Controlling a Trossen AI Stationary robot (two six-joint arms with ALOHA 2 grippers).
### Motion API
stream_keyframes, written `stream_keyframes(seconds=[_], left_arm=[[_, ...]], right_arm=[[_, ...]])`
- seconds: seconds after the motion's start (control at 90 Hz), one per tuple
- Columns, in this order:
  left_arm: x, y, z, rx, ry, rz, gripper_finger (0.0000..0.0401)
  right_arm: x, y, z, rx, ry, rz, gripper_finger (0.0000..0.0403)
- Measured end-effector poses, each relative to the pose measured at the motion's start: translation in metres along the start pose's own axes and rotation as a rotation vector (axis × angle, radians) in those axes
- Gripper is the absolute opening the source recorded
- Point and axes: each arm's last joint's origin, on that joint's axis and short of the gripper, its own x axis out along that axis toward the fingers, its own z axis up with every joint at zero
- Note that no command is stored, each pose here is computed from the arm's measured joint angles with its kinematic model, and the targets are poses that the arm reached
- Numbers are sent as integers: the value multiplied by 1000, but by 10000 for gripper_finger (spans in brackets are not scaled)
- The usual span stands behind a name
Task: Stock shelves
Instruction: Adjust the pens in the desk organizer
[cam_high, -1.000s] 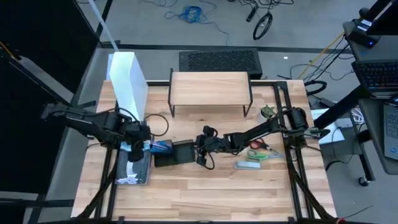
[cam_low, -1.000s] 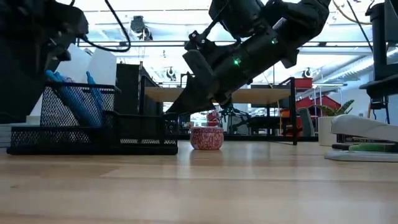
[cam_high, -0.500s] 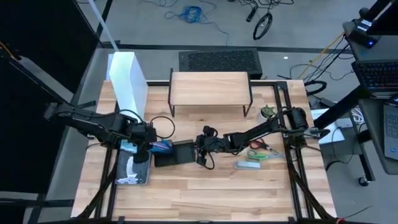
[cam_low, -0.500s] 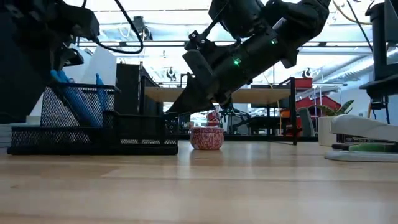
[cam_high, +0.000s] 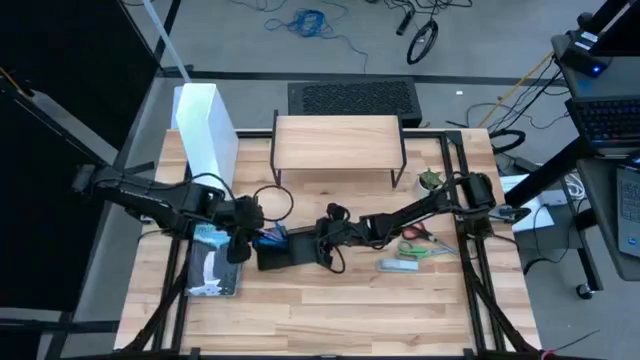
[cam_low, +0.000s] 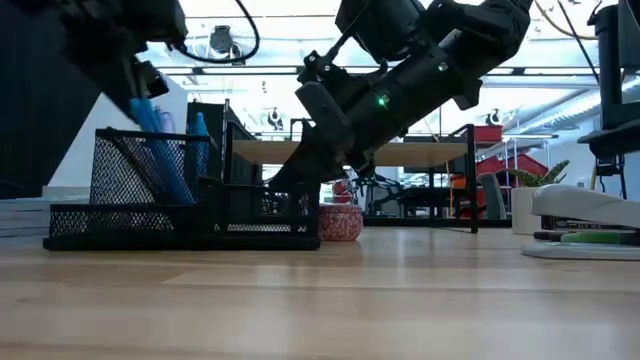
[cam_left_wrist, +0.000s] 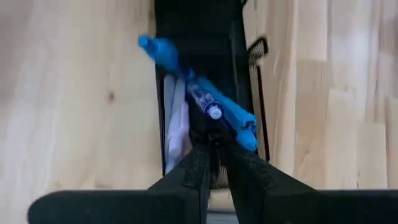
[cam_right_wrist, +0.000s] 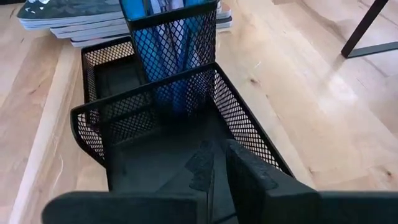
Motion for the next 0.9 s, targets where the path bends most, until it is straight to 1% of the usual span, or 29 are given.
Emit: stream_keyframes(seconds=[0.222, 0.433, 0.644, 0.9], left_arm=[[18, 5, 10, 25, 3, 18, 38], [34, 7, 25, 7, -68, 8, 38], [31, 5, 30, 7, -97, -5, 38], [19, 3, 34, 7, -40, 6, 38]], right_arm=[[0, 0, 0, 3, -2, 0, 22], [0, 0, 0, 3, -3, 0, 22], [0, 0, 0, 3, -4, 0, 22], [0, 0, 0, 3, -3, 0, 22]])
